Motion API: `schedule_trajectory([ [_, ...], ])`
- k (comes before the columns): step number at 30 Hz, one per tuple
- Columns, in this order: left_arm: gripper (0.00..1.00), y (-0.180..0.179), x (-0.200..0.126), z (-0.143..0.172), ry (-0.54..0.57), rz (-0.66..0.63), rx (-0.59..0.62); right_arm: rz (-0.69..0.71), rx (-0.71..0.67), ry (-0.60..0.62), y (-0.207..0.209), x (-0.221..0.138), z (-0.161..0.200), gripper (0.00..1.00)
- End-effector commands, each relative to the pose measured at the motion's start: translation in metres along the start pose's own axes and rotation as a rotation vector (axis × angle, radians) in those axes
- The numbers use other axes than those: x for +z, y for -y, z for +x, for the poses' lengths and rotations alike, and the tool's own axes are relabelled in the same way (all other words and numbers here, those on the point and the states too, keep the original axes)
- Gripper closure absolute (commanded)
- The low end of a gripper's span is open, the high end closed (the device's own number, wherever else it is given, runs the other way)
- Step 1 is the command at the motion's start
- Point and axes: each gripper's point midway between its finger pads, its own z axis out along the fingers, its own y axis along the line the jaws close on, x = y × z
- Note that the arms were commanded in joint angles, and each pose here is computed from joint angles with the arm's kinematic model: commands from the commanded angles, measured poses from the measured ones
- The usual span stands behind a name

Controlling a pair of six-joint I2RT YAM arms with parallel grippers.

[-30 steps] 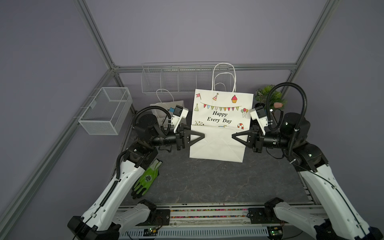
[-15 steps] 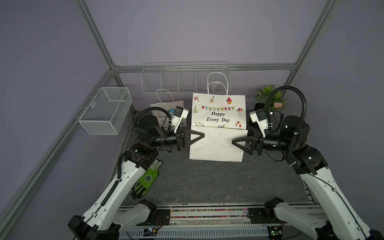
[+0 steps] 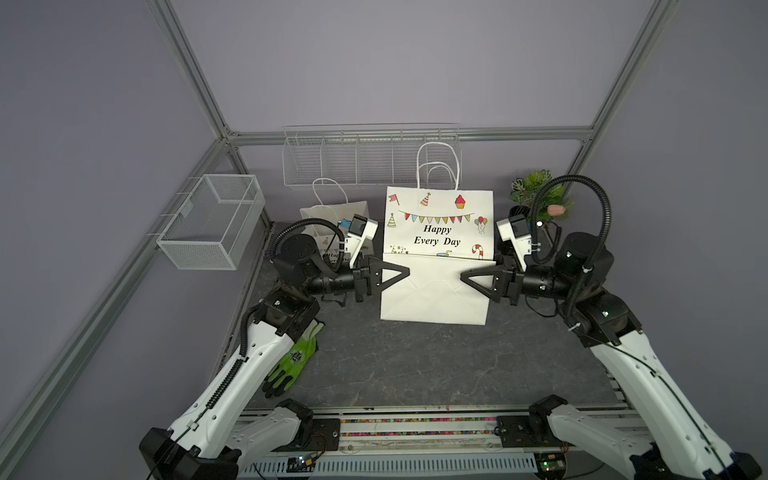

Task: Put away the paper bag
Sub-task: Press the paper bag.

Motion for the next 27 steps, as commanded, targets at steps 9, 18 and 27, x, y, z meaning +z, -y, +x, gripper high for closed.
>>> schedule_trajectory([
  [9,0.94,-0.017,-0.001,0.008,0.002,-0.064,-0.012,0.036,0.030,-0.058,0.016,0.008,0.007,0.77],
  [18,0.69,-0.031,0.000,0.013,0.001,-0.117,-0.034,0.127,0.054,-0.122,0.039,0.010,0.022,0.93],
  [27,0.04,-0.091,-0.024,0.016,0.027,-0.504,-0.056,0.460,0.102,-0.368,0.085,-0.023,0.063,0.93],
])
